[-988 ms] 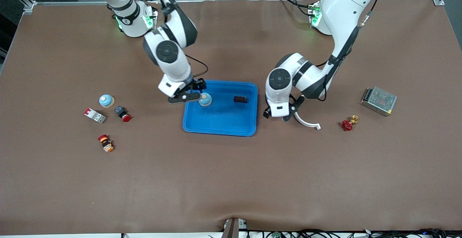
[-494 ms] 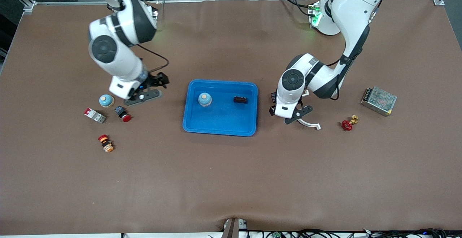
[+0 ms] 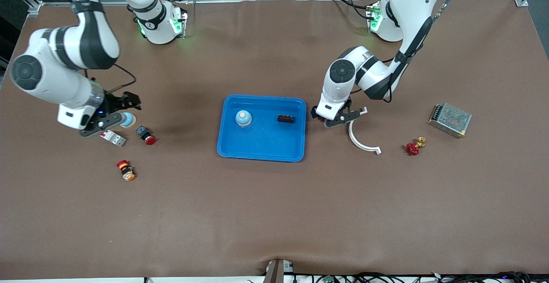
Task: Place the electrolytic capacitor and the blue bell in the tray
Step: 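Grasp the second capacitor with the left gripper while the right reaches the bell, then carry the second capacitor into the tray with the left gripper, then release the capacitor in the tray and withdraw the left gripper to rest, then grasp the second blue bell and carry it over the tray with the right gripper, then lower the blue bell into the tray and open the right gripper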
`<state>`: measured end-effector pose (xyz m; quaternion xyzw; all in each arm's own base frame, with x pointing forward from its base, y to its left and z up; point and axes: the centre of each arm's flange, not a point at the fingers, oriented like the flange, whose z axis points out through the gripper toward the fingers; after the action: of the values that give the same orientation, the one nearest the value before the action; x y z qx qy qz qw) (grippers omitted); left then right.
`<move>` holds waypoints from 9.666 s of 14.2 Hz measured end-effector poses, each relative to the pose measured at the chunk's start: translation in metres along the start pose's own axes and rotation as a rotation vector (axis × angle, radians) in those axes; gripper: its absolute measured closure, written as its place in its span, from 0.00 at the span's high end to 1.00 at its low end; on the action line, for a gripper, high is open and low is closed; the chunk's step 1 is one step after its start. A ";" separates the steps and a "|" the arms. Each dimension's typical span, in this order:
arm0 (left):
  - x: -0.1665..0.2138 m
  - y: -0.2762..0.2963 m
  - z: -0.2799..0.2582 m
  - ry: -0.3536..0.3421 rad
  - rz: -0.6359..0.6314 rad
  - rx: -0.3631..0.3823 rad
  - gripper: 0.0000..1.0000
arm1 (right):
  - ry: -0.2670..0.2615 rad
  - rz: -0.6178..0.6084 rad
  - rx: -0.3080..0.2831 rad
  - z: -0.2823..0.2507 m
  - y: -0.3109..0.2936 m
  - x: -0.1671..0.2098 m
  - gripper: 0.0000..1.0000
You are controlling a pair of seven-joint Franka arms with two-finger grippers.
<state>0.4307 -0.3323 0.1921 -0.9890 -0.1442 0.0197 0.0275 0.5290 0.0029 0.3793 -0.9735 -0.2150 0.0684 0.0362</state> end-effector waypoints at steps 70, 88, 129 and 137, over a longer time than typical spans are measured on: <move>0.236 -0.074 -0.181 -0.005 -0.350 -0.054 1.00 | 0.128 0.623 -0.067 0.170 0.076 -0.089 1.00; 0.192 -0.269 -0.354 -0.013 0.104 -0.113 1.00 | 0.165 0.557 -0.091 0.201 0.079 -0.084 0.60; 0.208 -0.268 -0.443 0.073 0.366 -0.032 1.00 | 0.210 0.743 0.019 0.185 -0.301 0.180 0.75; 0.214 -0.267 -0.439 0.082 0.363 -0.034 1.00 | 0.098 0.693 -0.043 0.081 -0.327 0.161 1.00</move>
<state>0.5803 -0.0372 0.6393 -0.9990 0.0374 -0.0187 0.0128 0.5267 0.3701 0.3126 -0.9914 0.1287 0.0251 0.0008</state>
